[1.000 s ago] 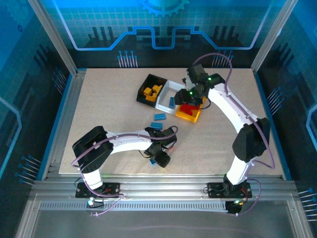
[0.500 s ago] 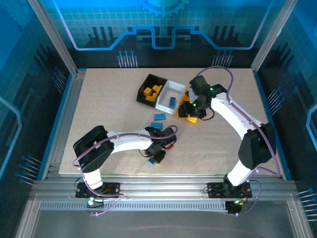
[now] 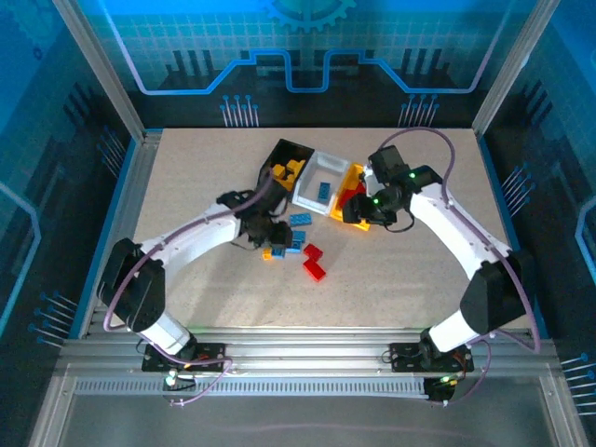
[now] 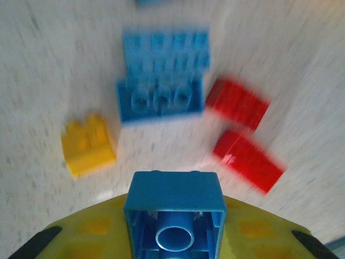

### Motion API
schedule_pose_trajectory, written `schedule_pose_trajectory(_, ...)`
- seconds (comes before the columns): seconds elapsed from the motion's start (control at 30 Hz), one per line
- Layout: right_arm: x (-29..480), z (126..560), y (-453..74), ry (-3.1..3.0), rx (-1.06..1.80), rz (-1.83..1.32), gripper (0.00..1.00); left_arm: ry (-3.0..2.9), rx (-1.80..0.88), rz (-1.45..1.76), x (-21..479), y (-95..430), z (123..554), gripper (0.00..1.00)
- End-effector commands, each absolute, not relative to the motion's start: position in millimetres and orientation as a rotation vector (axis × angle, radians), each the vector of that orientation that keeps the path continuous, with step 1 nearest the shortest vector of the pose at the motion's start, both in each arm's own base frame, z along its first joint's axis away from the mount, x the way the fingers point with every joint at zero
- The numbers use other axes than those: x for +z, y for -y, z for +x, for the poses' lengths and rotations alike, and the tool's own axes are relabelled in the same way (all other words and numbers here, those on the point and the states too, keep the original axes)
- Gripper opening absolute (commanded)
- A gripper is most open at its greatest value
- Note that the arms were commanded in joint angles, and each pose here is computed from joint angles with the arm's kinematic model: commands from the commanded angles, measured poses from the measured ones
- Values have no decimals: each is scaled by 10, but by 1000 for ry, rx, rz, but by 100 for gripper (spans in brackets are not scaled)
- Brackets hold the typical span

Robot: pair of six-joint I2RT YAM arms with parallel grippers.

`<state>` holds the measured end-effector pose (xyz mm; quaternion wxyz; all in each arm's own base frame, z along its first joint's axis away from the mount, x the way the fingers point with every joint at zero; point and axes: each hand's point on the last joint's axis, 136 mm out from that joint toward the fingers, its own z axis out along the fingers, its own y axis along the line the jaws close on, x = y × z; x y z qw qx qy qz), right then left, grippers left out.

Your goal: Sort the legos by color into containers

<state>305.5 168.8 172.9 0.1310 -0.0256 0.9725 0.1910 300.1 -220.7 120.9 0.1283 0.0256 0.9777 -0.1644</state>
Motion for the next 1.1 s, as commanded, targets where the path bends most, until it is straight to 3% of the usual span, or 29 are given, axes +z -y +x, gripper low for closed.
schedule_pose_trajectory(0.0,1805,2980,-1591,-2784,565,-9,60,-2757,-718,-102,1572,2436,3427,28)
schedule_pose_trajectory(0.27,1814,2689,-1453,-2771,563,56,60,-2686,-745,-163,1810,2832,4512,28)
schedule_pose_trajectory(0.43,1826,2489,-1312,-2757,529,103,61,-2675,-726,-171,1653,3021,4944,28)
schedule_pose_trajectory(0.67,1848,2276,-1183,-2749,503,135,61,-2681,-699,-200,1325,3092,5148,29)
schedule_pose_trajectory(1.07,1798,2236,-1222,-2762,528,136,64,-2681,-688,-157,1386,3068,5089,46)
